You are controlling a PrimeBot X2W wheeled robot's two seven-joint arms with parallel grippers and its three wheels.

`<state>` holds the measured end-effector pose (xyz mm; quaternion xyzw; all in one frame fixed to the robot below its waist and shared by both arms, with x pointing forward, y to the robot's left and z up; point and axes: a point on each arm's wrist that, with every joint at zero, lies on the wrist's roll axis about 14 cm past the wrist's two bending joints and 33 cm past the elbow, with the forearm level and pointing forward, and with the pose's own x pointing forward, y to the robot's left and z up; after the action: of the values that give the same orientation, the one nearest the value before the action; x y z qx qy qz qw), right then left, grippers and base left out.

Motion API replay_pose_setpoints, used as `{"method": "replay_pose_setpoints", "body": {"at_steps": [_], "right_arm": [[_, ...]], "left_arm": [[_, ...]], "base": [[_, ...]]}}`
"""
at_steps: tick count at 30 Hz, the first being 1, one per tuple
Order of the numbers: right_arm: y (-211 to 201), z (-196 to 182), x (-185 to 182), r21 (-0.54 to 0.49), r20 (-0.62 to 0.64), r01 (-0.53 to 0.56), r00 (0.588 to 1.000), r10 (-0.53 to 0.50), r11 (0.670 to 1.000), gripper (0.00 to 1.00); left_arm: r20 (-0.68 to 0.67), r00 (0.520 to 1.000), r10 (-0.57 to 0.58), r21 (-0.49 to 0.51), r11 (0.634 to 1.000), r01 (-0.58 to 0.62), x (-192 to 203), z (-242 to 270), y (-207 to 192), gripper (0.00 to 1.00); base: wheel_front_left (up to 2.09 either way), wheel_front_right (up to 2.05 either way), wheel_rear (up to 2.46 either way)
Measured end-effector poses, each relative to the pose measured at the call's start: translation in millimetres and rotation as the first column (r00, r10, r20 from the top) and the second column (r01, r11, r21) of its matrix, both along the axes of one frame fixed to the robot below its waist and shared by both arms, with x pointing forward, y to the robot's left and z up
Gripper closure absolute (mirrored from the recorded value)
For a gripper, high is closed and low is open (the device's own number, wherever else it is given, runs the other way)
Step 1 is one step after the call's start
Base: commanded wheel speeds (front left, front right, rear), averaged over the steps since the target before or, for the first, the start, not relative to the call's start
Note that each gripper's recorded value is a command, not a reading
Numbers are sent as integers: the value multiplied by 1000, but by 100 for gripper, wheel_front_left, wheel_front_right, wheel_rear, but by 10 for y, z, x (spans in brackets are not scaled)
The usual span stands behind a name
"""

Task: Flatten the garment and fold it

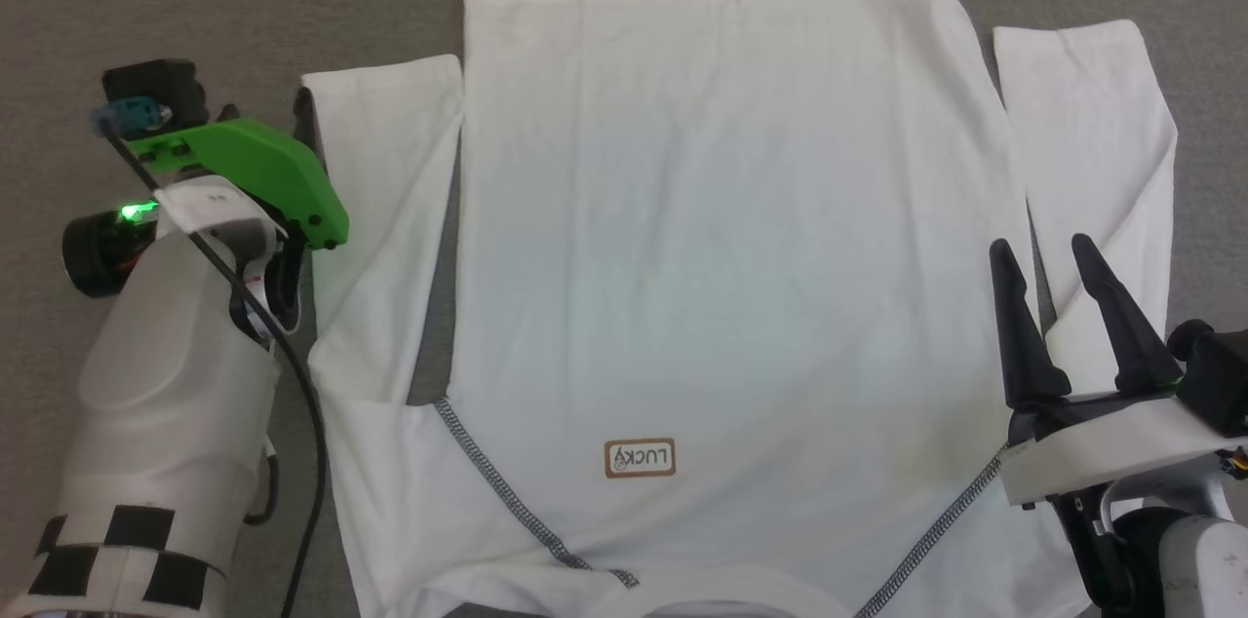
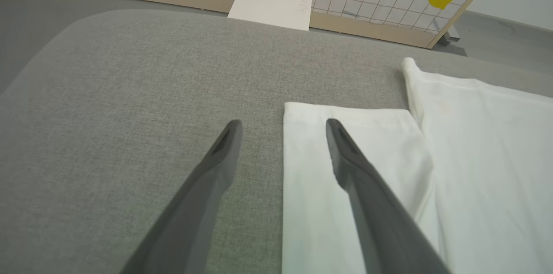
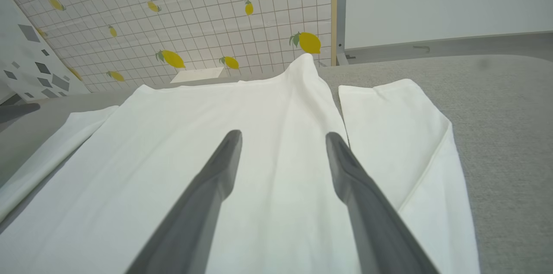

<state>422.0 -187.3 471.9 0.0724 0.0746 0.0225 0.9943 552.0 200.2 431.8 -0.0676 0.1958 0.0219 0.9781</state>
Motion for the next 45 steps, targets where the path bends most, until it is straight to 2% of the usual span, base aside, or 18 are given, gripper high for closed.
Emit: {"method": "replay_pose_setpoints", "body": {"at_steps": [9,15,16,17,22,29,32,36,40,45], "right_arm": [[-272,-200,-92,-20,-51,80,995,-81,997,0],[-376,-296,-142,-31,-78,111,991,-113,993,0],[-385,-311,-146,-33,-83,113,990,-115,993,0],[-389,-323,-147,-34,-86,114,989,-117,993,0],[-369,-309,-133,-31,-78,109,991,-111,994,0],[-362,-132,-129,-31,-27,106,994,-107,994,0],[-334,-58,-137,-32,-9,97,995,-98,995,0],[-265,49,-162,-26,17,78,997,-78,997,0],[-193,175,-197,-16,50,58,997,-57,998,0],[-134,324,-265,-10,84,40,996,-39,999,0]], "left_arm": [[-163,986,27,-13,999,-30,231,-555,-92,0],[-242,969,46,1,999,-47,353,-733,-86,0],[-265,964,39,-6,999,-43,360,-760,-110,57],[-282,959,33,-17,999,-39,371,-771,-122,100],[-326,945,-9,-48,999,-7,343,-734,-140,100],[-243,969,-33,-52,998,21,172,-448,-56,100],[-147,988,-53,-43,998,47,179,-101,-41,100],[50,994,-102,-31,994,103,210,622,-135,100],[209,961,-179,-15,982,186,77,1294,-336,100],[344,877,-336,17,936,352,-279,1944,-896,100]], "base": [[0,0,0],[0,0,0],[0,0,0],[0,0,0],[0,0,0],[0,0,0],[0,0,0],[0,0,0],[0,0,0],[0,0,0]]}}
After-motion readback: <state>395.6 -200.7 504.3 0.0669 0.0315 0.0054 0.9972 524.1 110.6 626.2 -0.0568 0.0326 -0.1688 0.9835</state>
